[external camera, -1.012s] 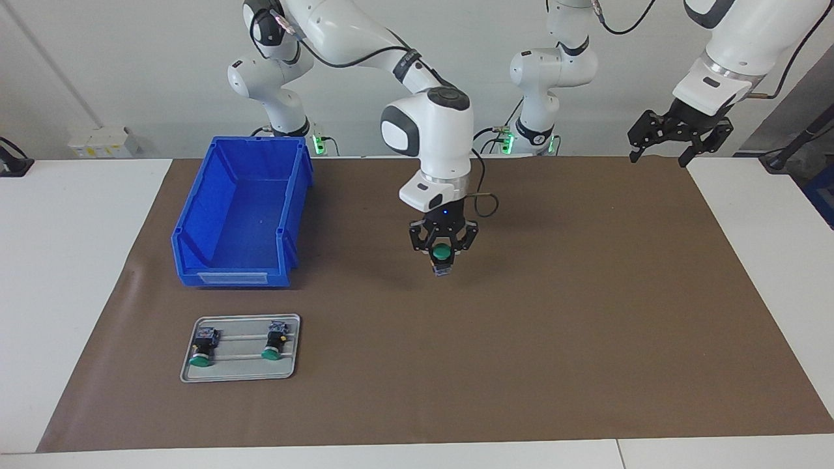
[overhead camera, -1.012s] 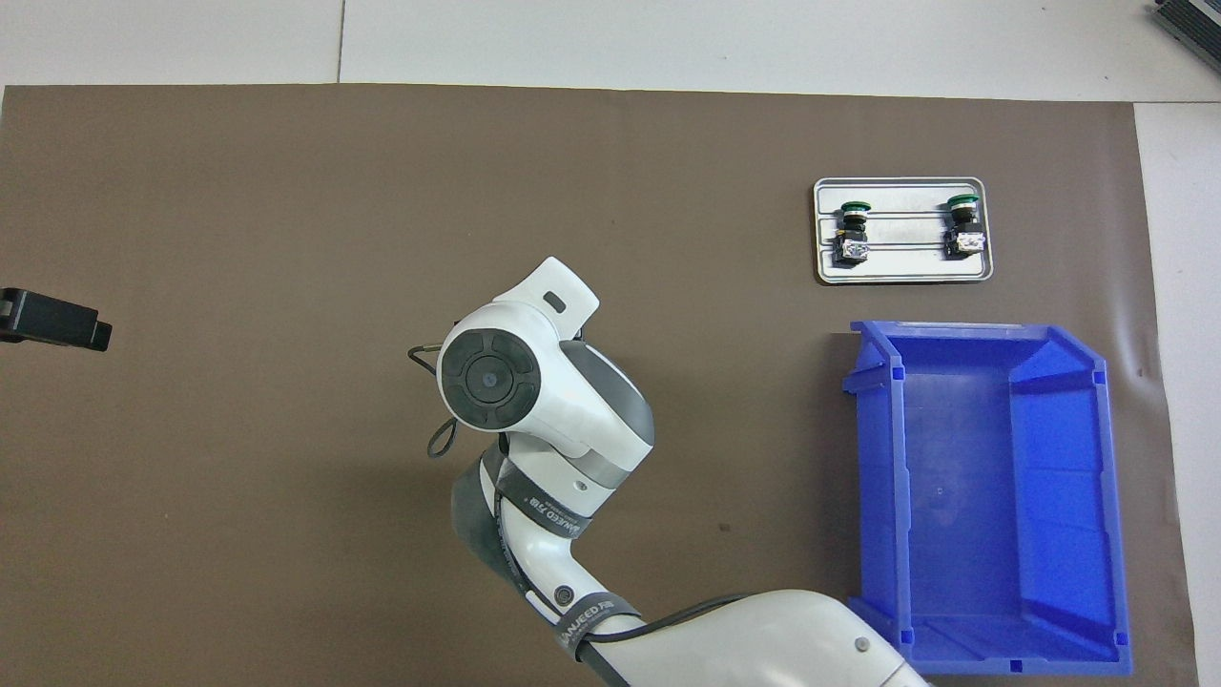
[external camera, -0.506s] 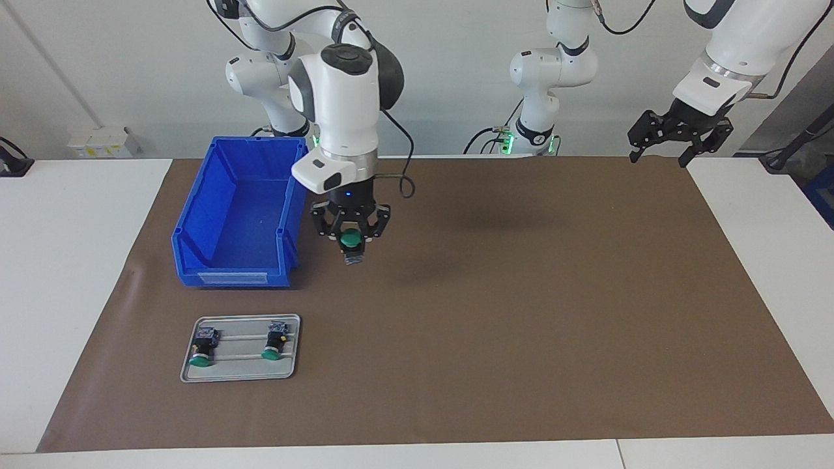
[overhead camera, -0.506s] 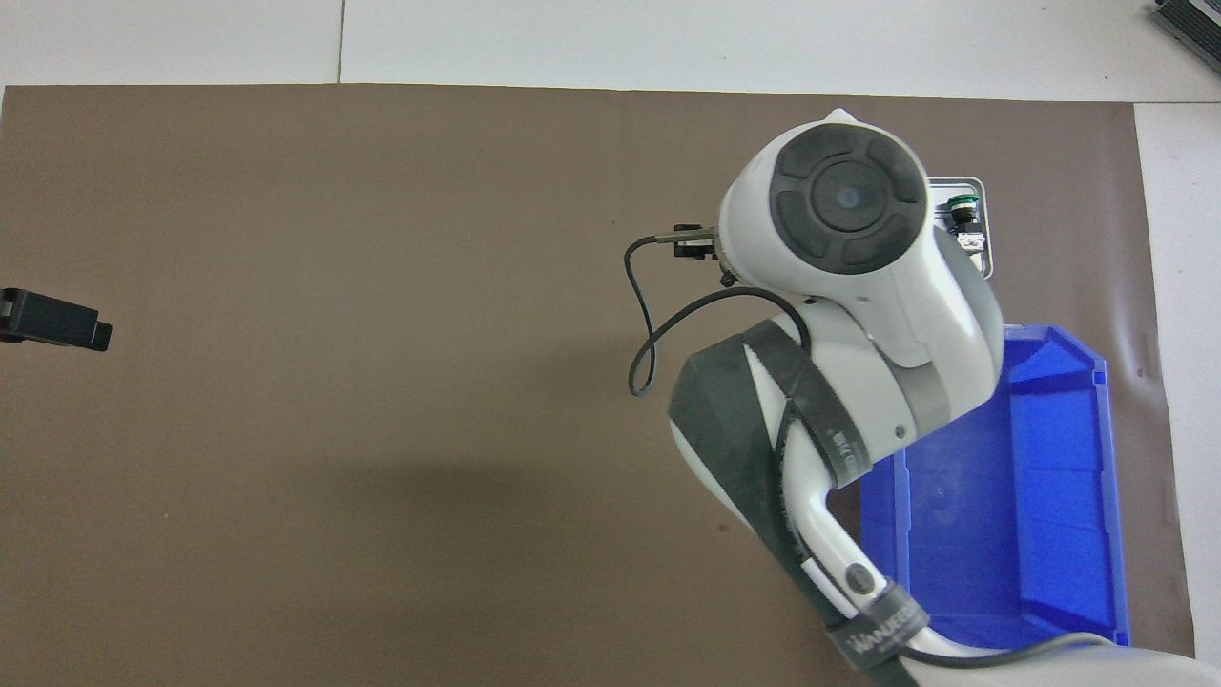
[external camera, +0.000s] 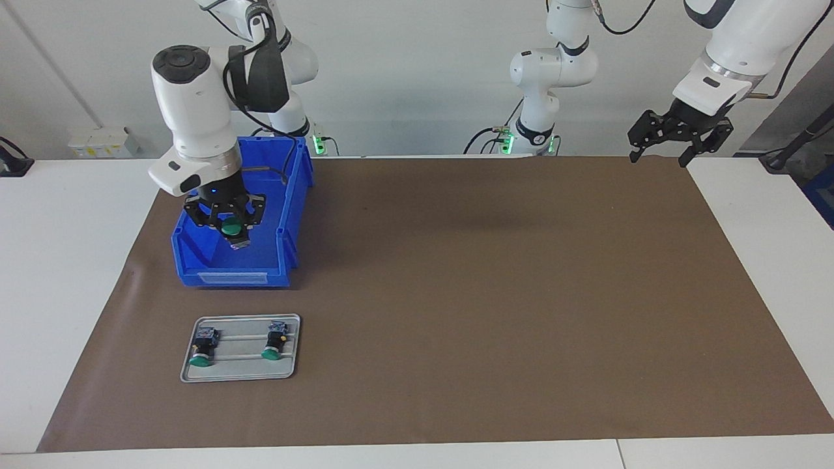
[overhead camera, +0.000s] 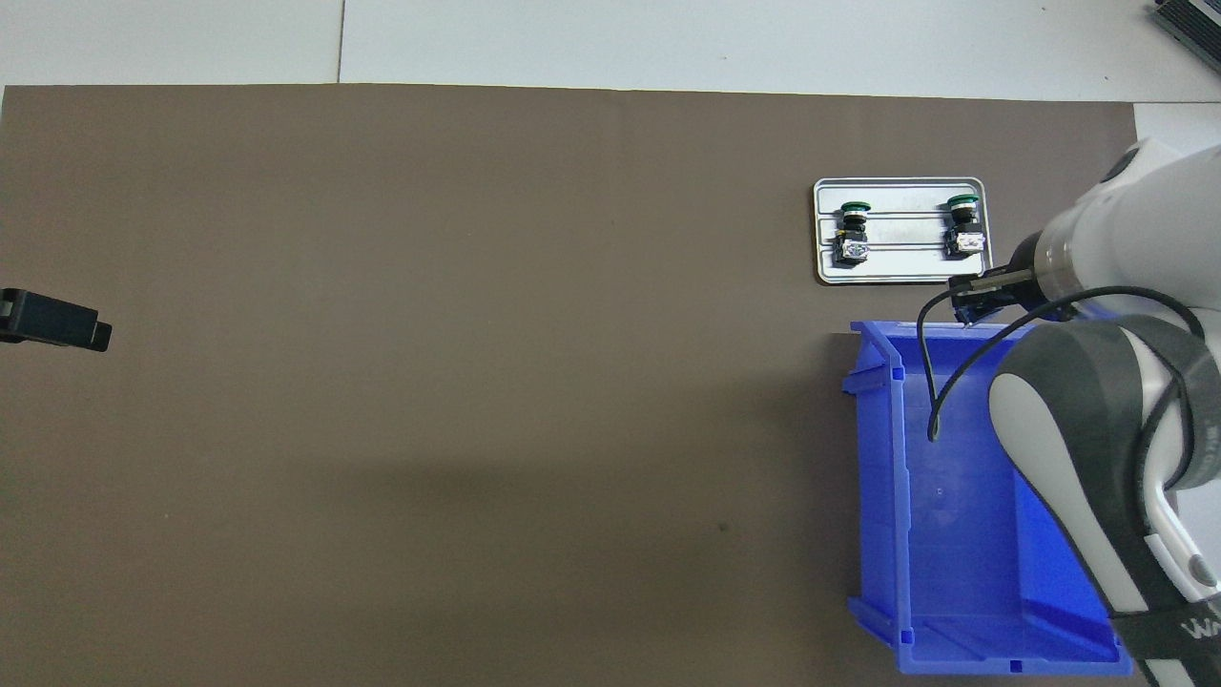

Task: Place and press button with both arms
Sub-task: 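Lower the button into the blue bin with the right gripper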

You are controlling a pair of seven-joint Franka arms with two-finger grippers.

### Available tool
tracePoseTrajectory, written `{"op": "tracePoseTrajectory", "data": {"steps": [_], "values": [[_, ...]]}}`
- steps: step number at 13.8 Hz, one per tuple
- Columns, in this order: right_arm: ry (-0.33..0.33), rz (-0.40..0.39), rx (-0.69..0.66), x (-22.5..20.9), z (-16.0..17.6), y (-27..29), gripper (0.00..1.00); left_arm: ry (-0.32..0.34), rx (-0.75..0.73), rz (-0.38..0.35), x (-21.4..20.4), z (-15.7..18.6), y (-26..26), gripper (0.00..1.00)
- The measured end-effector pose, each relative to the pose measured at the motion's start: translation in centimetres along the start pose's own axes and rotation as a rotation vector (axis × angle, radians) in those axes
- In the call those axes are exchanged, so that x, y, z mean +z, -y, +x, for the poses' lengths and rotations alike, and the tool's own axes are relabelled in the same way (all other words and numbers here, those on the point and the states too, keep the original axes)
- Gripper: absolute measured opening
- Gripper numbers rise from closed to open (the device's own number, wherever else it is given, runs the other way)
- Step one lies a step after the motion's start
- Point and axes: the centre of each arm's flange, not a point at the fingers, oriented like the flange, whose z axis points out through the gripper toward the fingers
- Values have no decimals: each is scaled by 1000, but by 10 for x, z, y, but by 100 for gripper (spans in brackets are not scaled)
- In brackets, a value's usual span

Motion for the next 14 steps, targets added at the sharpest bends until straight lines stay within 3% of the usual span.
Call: {"op": "tracePoseTrajectory", "data": {"steps": [6, 9, 14], "values": [[-86, 43, 6, 86, -70, -36, 37, 0, 0, 0, 0, 0, 0, 100], [-105, 79, 6, 108, -83, -48, 37, 0, 0, 0, 0, 0, 0, 100], [-137, 67, 9, 146, -87, -49, 37, 0, 0, 0, 0, 0, 0, 100]]}}
